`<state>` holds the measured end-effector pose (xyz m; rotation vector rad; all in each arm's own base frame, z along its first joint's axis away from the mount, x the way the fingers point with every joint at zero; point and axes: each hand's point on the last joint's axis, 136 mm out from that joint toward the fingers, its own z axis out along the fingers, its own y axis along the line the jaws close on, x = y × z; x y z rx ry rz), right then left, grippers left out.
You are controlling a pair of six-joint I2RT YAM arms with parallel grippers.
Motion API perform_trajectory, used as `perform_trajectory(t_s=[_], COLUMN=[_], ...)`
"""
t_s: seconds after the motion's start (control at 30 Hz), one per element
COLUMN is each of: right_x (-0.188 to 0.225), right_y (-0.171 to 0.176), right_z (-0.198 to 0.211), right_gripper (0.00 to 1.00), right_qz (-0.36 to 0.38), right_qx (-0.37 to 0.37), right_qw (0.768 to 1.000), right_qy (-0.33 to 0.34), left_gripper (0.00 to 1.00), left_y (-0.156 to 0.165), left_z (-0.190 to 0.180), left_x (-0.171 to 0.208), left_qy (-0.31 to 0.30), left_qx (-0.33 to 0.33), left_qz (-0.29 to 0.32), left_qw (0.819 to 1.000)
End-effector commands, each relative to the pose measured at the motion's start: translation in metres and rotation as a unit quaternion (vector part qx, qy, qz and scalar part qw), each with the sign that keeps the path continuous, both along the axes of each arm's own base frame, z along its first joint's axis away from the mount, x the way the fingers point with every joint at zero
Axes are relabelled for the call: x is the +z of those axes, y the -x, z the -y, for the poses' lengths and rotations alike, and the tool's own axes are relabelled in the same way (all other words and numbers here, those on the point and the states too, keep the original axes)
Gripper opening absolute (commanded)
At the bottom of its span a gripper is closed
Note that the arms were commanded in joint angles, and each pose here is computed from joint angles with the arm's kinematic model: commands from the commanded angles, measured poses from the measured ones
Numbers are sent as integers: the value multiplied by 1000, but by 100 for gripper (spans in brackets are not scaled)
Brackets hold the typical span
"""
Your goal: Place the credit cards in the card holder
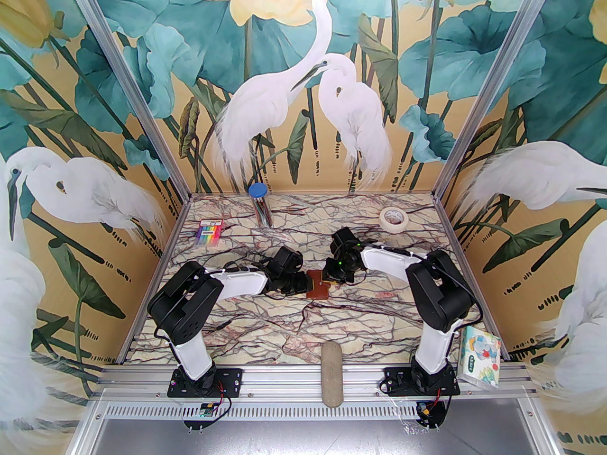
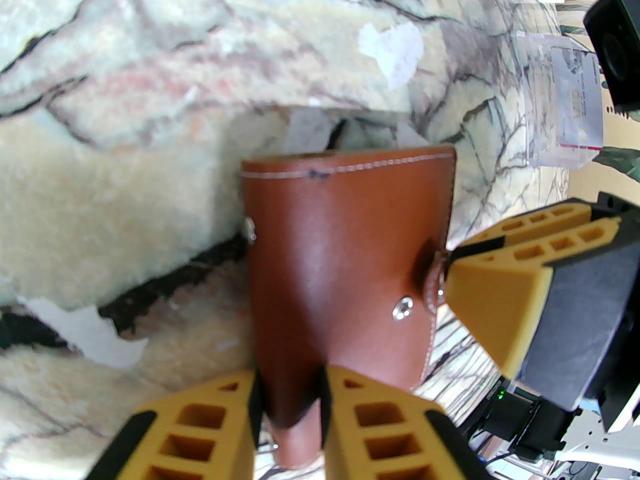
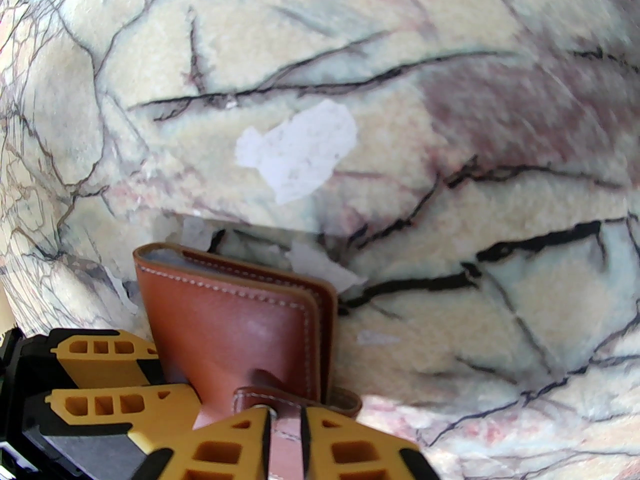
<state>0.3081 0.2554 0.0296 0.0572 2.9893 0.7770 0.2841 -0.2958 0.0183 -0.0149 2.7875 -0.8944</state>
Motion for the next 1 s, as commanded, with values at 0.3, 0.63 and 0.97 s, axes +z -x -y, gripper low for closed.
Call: perform_trajectory(t_s=[0.3,0.63,0.97], right_x=[2,2,-1], right_y=[-2,-8,-6], right_z=[-8,-9,-7], right_gripper=[18,20,22], right_qz=[-4,3,-4], right_qx=[11,10,10], right_qw=[1000,1000,1000], right_qy=[-18,-15,-9], left_gripper=[27,27,27], left_y=[20,20,20], left_z=[-9,-10,-9], left_x=[-47,-48,-47], left_qy=[-45,-46,-45], left_qx=[-12,-11,-12], left_qz=[-45,-45,-45], left_qw=[998,998,998])
